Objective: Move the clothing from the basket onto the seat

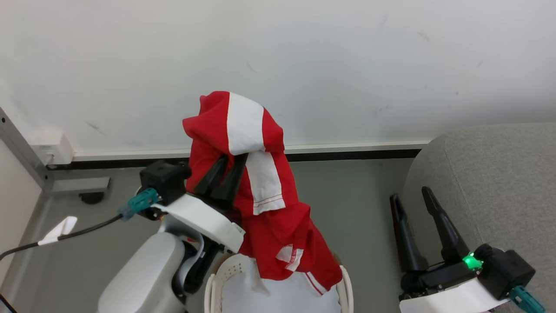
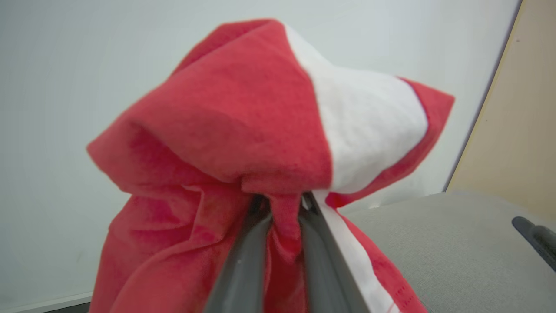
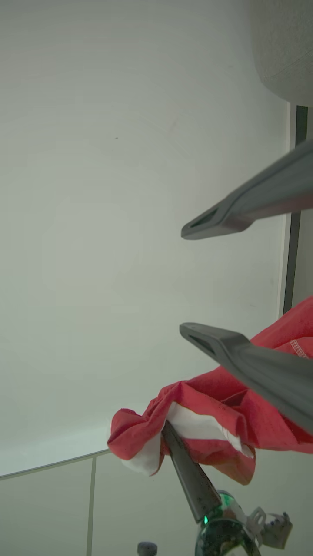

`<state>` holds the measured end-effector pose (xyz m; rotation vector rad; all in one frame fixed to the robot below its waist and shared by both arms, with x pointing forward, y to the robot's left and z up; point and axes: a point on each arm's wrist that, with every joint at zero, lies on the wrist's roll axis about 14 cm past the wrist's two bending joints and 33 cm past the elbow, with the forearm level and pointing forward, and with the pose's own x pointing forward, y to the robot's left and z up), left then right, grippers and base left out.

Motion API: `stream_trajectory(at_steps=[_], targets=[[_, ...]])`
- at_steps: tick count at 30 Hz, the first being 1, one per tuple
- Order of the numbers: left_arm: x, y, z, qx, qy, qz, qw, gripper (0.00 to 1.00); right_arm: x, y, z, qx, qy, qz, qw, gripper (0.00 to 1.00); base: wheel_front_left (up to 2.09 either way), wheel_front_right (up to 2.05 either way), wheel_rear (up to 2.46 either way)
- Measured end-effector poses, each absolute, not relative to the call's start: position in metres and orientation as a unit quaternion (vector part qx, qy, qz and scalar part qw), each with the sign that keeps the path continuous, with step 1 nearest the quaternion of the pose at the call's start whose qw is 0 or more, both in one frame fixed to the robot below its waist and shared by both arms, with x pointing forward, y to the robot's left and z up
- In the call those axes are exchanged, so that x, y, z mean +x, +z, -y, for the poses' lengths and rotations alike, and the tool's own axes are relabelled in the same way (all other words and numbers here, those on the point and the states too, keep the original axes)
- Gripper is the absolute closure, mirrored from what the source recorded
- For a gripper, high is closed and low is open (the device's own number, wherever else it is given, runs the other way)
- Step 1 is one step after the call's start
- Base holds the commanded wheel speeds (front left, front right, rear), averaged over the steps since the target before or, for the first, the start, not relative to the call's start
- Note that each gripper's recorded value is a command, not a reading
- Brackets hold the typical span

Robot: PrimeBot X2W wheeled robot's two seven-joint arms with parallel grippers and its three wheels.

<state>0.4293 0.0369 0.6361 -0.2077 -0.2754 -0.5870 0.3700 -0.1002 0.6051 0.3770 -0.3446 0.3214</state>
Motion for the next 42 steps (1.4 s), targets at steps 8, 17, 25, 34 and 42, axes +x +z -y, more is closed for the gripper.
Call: stream_trajectory(at_steps=[8,17,25,34,42], targets=[[0.422,0.643,-0.039,-0.102,-0.288,0.141,0.942,1.00,0.367,0.572,0.070,0.167,0.199,0.112,0.959,0.00,0.00,0.00,0.00],[0.409,0.639,-0.033,-0.099,-0.301,0.133,0.939,1.00,0.362,0.524,0.014,0.133,0.289,0.022,0.948,0.00,0.00,0.00,0.00],[0.396,0.637,-0.024,-0.103,-0.315,0.127,0.935,1.00,0.372,0.518,-0.012,0.089,0.333,0.004,0.939,0.00,0.00,0.00,0.00],[0.378,0.625,-0.013,-0.104,-0.331,0.107,0.932,1.00,0.379,0.525,-0.033,0.049,0.367,0.015,0.929,0.00,0.00,0.00,0.00],[0.370,0.616,-0.010,-0.105,-0.335,0.092,0.932,1.00,0.384,0.532,-0.046,0.045,0.382,0.023,0.923,0.00,0.00,0.00,0.00]])
